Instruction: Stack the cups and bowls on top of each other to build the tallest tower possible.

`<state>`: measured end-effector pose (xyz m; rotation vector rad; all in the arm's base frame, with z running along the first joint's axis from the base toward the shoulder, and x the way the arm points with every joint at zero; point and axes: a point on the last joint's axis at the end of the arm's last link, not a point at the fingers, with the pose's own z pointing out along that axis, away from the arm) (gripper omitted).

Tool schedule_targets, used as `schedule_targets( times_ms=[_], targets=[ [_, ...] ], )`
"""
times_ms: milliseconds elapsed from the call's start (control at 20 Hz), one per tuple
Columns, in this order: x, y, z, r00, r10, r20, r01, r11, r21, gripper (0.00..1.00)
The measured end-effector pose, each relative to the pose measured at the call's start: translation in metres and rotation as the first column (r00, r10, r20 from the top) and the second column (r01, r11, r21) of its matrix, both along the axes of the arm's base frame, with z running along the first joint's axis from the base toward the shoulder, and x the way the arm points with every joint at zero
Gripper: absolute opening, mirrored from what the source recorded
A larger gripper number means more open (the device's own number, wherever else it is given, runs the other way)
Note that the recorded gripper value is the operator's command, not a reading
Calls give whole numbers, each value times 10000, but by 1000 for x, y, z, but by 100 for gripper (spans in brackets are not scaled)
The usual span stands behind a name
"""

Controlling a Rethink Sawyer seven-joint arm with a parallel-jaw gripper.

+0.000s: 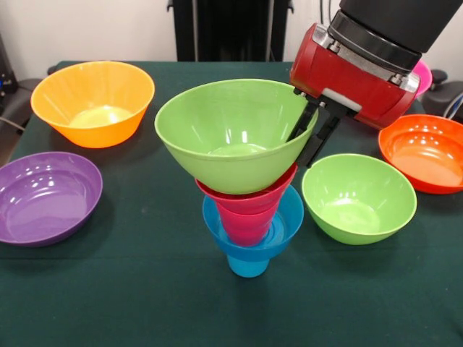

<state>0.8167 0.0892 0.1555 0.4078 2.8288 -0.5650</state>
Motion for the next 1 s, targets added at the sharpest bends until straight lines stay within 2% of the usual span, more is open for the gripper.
schedule_targets(
  times_ms=[400,1000],
  targets=[
    [0,2,0,10000,24,0,-24,10000,-3,0],
    [-2,17,0,9998,208,0,-208,9998,-1,0]
  ],
)
